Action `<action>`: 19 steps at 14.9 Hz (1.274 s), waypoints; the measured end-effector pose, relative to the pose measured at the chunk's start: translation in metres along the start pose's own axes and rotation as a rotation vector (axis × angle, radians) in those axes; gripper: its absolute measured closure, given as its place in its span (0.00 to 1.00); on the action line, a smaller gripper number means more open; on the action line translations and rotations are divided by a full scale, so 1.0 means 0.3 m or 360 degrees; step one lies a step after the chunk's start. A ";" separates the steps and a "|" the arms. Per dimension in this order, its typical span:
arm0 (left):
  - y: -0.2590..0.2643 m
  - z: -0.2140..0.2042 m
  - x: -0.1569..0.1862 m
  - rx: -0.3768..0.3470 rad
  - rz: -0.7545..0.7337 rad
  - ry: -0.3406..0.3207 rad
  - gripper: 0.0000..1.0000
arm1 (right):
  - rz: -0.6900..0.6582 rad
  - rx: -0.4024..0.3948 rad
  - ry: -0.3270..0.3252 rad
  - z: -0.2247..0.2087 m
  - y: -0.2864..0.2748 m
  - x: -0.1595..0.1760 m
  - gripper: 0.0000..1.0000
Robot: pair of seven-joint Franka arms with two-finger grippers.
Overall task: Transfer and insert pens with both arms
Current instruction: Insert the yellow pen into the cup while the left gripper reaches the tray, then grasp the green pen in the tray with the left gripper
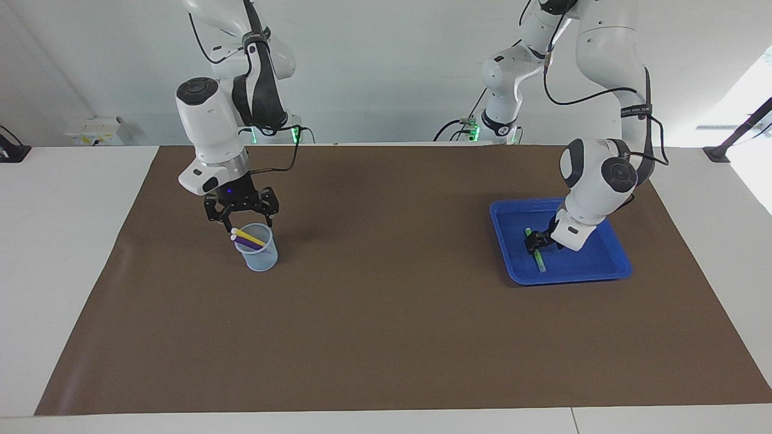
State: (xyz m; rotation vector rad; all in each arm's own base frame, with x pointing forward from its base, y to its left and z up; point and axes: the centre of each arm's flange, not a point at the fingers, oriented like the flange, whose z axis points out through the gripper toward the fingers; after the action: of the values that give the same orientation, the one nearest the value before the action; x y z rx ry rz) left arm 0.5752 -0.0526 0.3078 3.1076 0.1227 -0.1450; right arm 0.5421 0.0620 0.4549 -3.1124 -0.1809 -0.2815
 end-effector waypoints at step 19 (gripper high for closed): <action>-0.008 0.004 0.003 0.0026 0.0007 -0.0006 0.82 | 0.0168 -0.0110 -0.0217 -0.504 0.106 0.118 0.00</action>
State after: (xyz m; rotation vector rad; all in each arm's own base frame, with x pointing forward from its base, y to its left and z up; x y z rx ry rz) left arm 0.5759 -0.0502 0.3066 3.1238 0.1149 -0.1526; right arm 0.5533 0.0311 0.6099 -3.1964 -0.0080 -0.0749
